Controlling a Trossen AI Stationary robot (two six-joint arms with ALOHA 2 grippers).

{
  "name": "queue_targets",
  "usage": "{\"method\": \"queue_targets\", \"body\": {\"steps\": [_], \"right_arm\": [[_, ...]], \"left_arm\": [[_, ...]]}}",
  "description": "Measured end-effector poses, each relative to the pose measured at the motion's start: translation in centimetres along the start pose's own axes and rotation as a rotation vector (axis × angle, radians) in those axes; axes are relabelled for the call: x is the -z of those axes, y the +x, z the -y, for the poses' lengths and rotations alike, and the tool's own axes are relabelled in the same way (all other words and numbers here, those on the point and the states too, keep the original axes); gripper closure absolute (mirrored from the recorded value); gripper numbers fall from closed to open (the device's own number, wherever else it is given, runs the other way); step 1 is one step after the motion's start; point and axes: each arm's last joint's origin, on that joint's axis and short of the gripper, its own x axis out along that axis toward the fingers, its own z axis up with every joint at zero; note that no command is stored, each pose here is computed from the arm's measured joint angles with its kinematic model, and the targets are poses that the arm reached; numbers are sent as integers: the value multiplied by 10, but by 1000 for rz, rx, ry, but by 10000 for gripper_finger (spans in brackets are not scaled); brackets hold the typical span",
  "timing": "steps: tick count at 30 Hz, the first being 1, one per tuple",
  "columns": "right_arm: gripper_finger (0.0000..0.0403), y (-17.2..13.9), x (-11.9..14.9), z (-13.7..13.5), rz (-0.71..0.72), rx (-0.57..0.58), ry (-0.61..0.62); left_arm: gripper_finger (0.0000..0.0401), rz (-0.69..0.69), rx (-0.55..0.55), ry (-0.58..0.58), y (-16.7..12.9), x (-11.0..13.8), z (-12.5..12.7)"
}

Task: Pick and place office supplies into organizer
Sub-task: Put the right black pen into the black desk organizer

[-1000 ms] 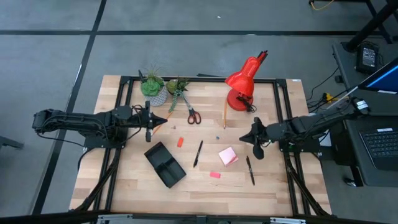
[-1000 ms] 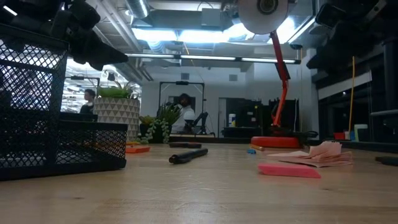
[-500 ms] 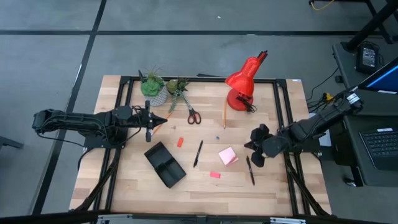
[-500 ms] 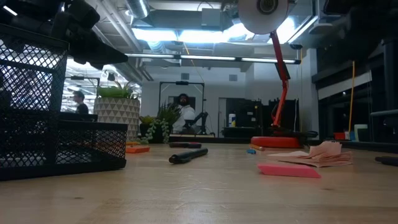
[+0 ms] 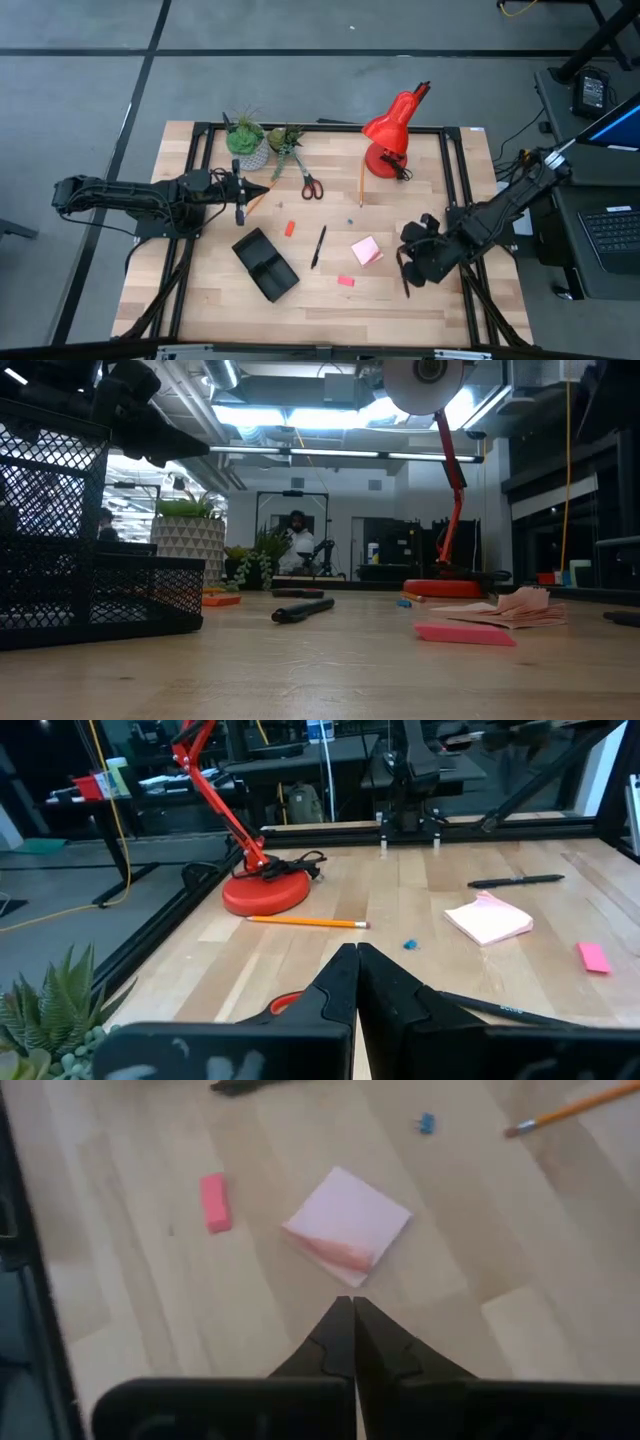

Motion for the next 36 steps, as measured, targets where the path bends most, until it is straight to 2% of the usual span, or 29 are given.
{"method": "queue_targets", "body": {"steps": [13,24,29,36], "right_arm": [[402,7,35,-22,-75,58,112],[378,13,41,-26,-165,69,332],[353,21,44,-29,-168,106,365],[287,43,50,-34,-177,204,343]], "left_arm": [[399,25,-2,-6,0,-2,0],[398,90,-9,19,0,-9,-1],[397,90,-9,20,0,-9,-1],[397,89,-9,20,0,-9,-1]]}}
